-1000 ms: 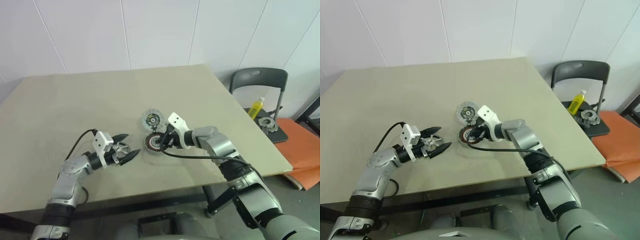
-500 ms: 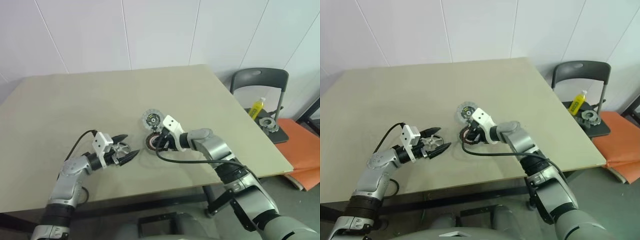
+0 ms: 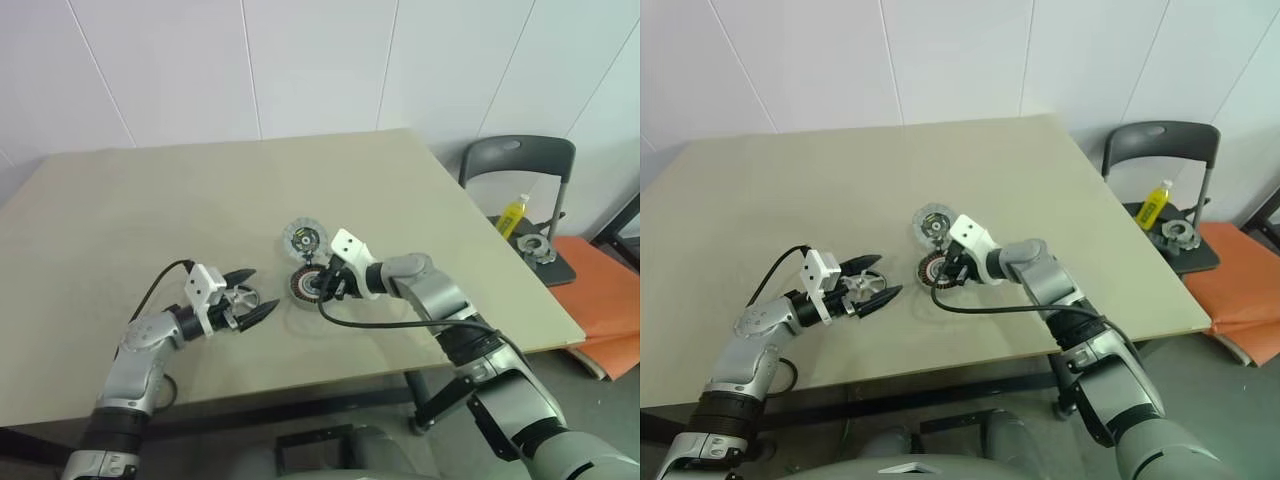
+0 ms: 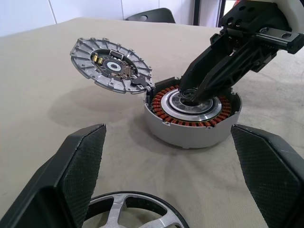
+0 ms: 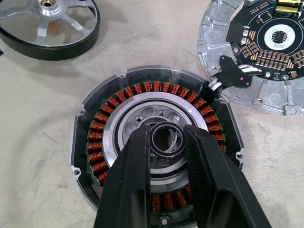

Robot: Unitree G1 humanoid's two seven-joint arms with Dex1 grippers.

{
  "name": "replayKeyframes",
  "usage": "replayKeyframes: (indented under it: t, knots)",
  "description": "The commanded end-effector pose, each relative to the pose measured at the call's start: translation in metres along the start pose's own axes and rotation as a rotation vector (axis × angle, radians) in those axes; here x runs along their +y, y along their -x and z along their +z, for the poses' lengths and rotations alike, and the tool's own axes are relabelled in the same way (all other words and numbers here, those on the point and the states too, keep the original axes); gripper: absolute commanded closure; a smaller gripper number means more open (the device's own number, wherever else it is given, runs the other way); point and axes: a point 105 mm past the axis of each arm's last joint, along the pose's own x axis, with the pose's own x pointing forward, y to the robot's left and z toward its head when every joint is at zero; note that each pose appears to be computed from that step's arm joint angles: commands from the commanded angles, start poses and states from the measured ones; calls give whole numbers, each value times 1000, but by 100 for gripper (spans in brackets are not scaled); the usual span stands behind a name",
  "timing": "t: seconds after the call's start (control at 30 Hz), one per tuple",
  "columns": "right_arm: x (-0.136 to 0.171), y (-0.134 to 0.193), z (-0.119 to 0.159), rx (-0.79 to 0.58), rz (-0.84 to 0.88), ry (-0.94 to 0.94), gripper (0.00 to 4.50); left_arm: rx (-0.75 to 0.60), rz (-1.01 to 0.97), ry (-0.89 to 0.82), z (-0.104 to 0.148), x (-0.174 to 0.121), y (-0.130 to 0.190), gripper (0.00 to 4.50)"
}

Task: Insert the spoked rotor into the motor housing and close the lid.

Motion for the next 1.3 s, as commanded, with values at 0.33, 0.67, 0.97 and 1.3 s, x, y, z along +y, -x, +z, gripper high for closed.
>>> replayKeyframes:
  t: [0.33, 0.67, 0.97, 1.3]
  knots:
    - [-2, 1, 2, 25, -13, 47, 381, -30, 4, -30, 10, 1, -2, 0]
    - [0, -1, -1, 34, -3, 41, 381, -29, 8, -31, 10, 2, -1, 0]
    - [0, -2, -3, 32, -4, 23, 346, -27, 11, -34, 11, 2, -1, 0]
    - [-5, -1, 7, -44, -8, -90, 190, 5, 7, -26, 2, 1, -2, 0]
